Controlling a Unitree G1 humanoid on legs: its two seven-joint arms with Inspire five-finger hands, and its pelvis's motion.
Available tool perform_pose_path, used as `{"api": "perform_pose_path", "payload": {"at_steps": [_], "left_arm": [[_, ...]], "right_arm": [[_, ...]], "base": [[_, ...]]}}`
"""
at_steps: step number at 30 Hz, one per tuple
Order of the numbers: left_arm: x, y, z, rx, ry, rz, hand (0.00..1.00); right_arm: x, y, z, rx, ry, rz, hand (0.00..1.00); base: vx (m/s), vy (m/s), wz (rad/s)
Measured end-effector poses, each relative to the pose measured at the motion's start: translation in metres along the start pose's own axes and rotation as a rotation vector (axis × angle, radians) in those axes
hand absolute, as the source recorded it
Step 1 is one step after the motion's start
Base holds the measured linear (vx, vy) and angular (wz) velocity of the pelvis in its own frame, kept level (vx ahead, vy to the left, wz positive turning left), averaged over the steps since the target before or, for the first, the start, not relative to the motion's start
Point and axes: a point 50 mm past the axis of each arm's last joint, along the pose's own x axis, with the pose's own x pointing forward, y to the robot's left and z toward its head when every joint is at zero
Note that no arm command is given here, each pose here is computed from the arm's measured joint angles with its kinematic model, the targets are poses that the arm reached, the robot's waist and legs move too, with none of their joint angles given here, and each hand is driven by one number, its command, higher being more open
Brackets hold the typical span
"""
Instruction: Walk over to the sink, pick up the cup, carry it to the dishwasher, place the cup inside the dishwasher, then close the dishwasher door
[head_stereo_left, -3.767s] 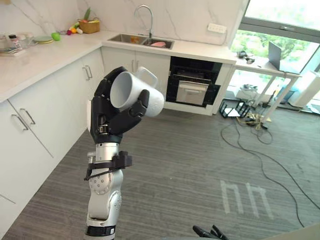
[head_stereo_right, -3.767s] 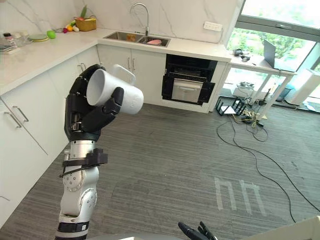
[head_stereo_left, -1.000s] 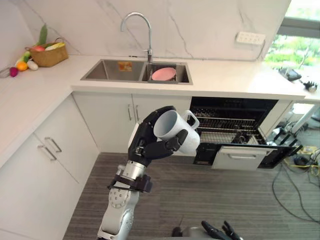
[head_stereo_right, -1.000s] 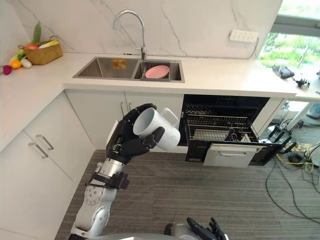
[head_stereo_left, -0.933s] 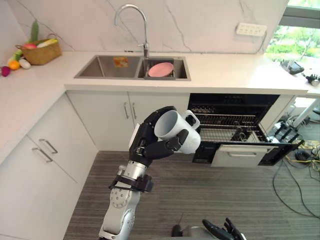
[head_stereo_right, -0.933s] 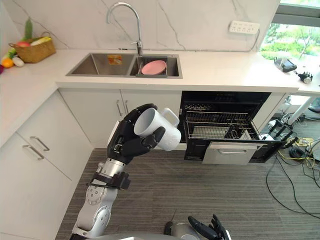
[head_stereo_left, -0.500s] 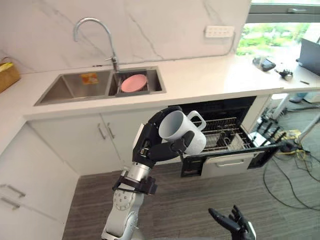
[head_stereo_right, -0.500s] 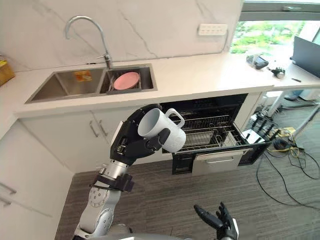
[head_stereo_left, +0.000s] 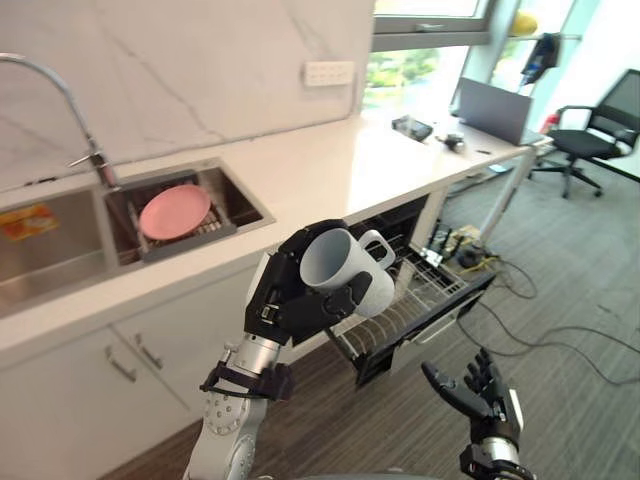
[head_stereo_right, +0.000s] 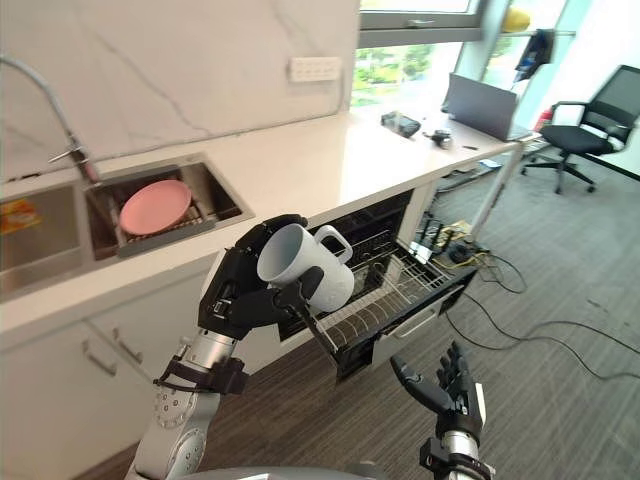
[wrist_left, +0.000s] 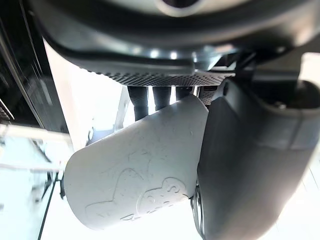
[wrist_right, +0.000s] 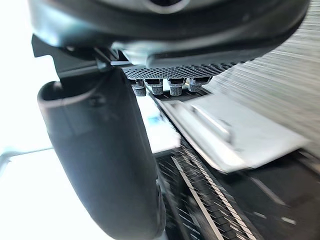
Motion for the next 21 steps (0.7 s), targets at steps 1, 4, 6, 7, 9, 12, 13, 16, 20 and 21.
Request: {"api": "perform_pose_path", "payload": {"at_steps": [1,4,6,7,9,12,13,16,20,21], "left_arm": [[0.001,0.0,0.001,0.012,-0.005,-0.006,0.0],[0.001,0.003,-0.001,0.017,-0.001,0.012,0.0],[0.0,0.01,0.0,0.033,-0.001,0.039,0.0],[0.002,0.012,-0.003,0.034,0.008,0.045,0.0],[0.002,0.009,-0.006,0.013,0.02,0.058,0.0],[0.001,0.011,-0.007,0.03,0.025,0.107,0.0],[0.002,0.011,-0.007,0.04,0.024,0.145,0.0],[0.0,0.018,-0.006,0.071,0.023,0.223,0.0],[-0.015,0.032,-0.007,0.144,0.053,0.337,0.0],[-0.018,0.033,-0.008,0.149,0.058,0.349,0.0]], "right_arm": [[0.003,0.003,0.007,0.001,-0.032,0.016,1.0],[0.009,0.019,0.044,0.001,-0.187,0.097,1.0],[0.013,0.033,0.063,0.009,-0.274,0.157,1.0],[0.016,0.038,0.071,0.01,-0.314,0.172,1.0],[0.02,0.039,0.082,0.014,-0.359,0.162,1.0],[0.018,0.049,0.088,0.035,-0.385,0.196,1.0],[0.018,0.057,0.093,0.042,-0.407,0.243,1.0],[0.019,0.074,0.098,0.043,-0.423,0.362,1.0],[0.021,0.087,0.105,0.086,-0.432,0.511,1.0],[0.021,0.087,0.107,0.08,-0.441,0.527,1.0]], "base": [[0.22,0.108,-0.58],[0.25,-0.006,-0.81],[0.19,-0.073,-0.95],[0.12,-0.068,-0.66],[0.04,-0.015,-0.37],[0.01,0.075,-0.13],[0.0,0.079,0.04],[0.0,0.031,0.13],[0.02,-0.052,0.16],[0.0,-0.069,0.08]]}}
